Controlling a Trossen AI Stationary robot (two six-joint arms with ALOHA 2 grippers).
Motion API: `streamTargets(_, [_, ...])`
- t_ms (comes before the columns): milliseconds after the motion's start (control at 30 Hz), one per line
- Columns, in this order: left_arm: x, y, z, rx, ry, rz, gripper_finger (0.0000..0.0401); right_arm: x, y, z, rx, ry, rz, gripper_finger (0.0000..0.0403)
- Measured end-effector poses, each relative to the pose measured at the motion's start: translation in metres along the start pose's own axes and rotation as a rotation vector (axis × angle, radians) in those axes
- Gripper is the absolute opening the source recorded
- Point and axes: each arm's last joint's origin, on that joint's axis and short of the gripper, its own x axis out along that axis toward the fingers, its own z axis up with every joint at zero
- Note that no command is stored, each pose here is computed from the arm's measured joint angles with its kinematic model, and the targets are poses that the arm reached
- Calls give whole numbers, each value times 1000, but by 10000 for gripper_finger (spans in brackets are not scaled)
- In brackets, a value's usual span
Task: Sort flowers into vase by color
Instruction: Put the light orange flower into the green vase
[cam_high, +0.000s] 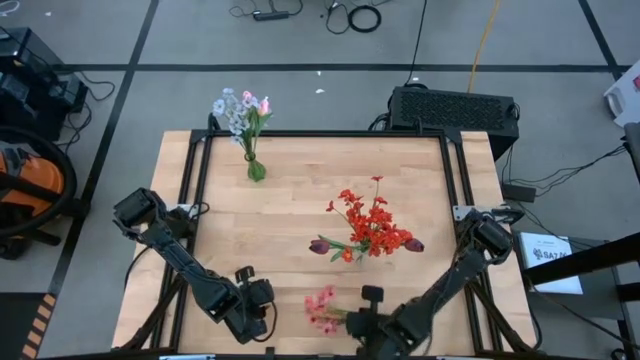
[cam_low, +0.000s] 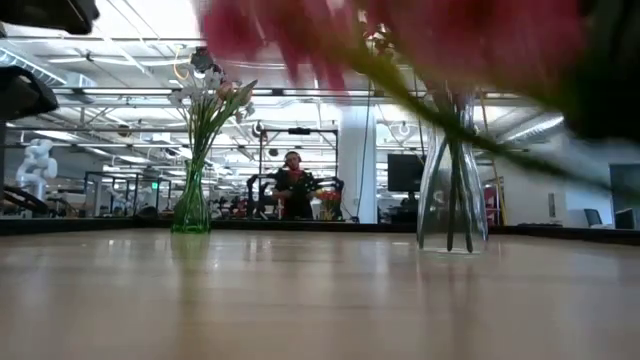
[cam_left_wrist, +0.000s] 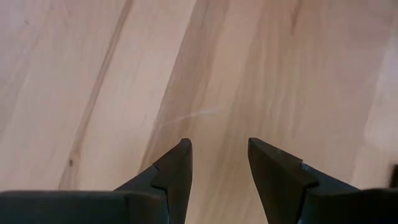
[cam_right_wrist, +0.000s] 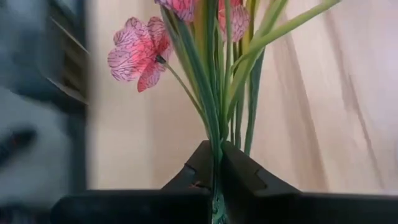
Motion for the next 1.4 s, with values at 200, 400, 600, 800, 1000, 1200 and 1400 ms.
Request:
streamTargets(200, [-11, 2, -6, 51, -10, 30, 134, -1, 13, 17, 105, -305, 39, 6])
streamTargets(400, [-21, 3, -1, 48, -122, 44, 114, 15, -5, 45, 54, -394, 82, 6])
streamTargets(600, [-23, 2, -2, 24, -120, 34, 113, 28, -24, 56, 54, -331, 79, 6])
streamTargets(800, [-25, -1, -10, 9, -102, 13, 113, 36, -41, 64, 66, -302, 23, 6])
streamTargets(1000, [-29, 3, -22, -9, -62, 80, 113, 41, -62, 80, 127, -322, -14, 6])
streamTargets(1200, [-30, 5, -27, -71, -56, 106, 113, 9, -72, 117, 227, -565, 99, 6])
streamTargets(1400, [-30, -3, -23, -103, -123, 33, 113, -49, -69, 135, 218, -820, 117, 6])
